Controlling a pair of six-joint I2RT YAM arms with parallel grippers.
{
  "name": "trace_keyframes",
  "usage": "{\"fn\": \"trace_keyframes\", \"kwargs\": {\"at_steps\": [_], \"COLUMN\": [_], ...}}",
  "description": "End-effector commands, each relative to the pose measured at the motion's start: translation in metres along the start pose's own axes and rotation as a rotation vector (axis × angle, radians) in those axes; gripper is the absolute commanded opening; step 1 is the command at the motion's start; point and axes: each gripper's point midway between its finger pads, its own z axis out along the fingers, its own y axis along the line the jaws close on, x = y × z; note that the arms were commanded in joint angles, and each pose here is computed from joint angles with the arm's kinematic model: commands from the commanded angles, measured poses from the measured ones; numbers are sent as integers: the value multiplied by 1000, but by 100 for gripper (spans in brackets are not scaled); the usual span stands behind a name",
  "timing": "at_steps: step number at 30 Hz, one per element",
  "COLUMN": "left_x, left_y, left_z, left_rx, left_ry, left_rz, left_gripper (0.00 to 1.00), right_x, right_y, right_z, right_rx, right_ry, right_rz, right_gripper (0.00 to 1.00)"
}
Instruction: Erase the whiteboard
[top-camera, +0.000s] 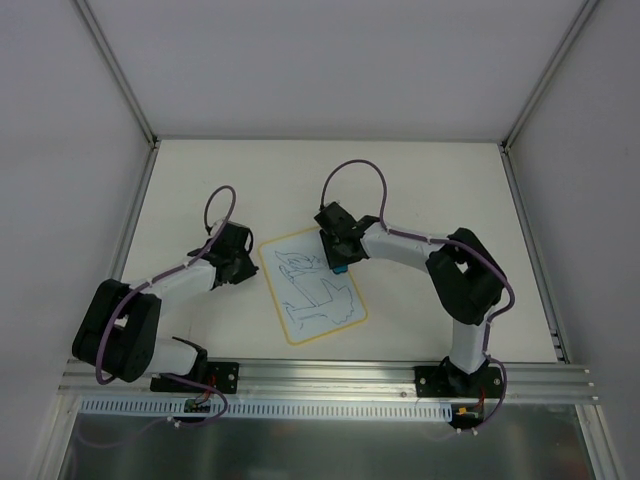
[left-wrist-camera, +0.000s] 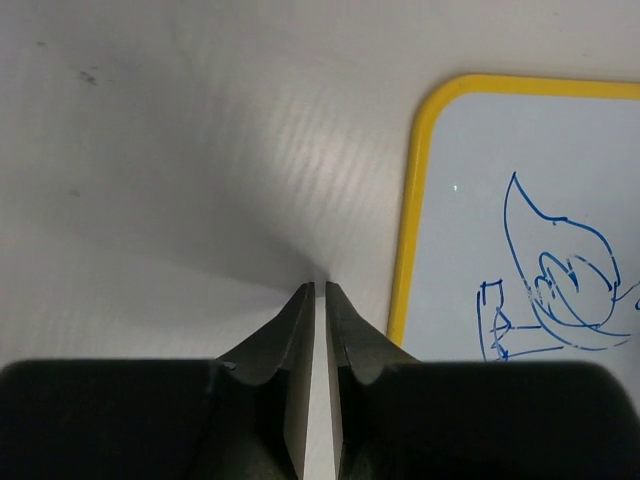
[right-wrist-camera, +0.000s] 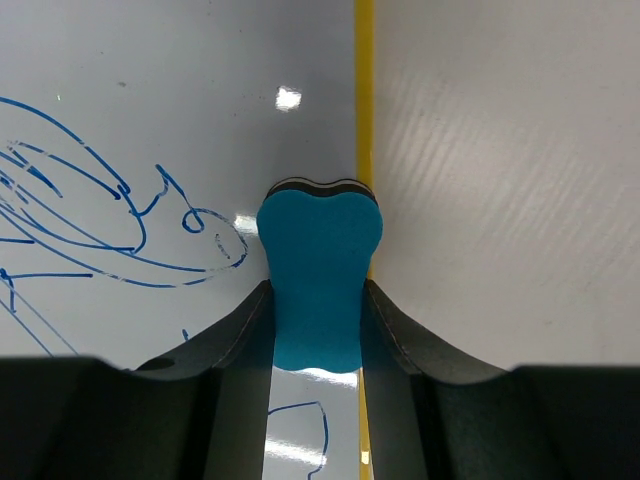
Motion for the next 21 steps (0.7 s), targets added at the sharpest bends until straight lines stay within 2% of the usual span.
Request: {"fn": "trace_keyframes", "kwargs": {"at_steps": [1, 4, 13, 21], "left_x": [25, 30, -1, 1], "left_y": [-14, -26, -53, -60], "left_z": [6, 8, -6, 17], "left_rx": [21, 34, 105, 60], "left_ry": [97, 107, 8, 54], "left_rz": [29, 40, -3, 16], "left_gripper": [10, 9, 22, 23], "right_x": [37, 35, 33, 26], "right_y": [-50, -53, -52, -49], "right_z": [2, -2, -5, -12], "right_rx": [160, 161, 145, 123], "right_ry": [117, 109, 103, 82], "right_rz": [1, -11, -21, -26], "right_gripper": [4, 4, 3, 2]}}
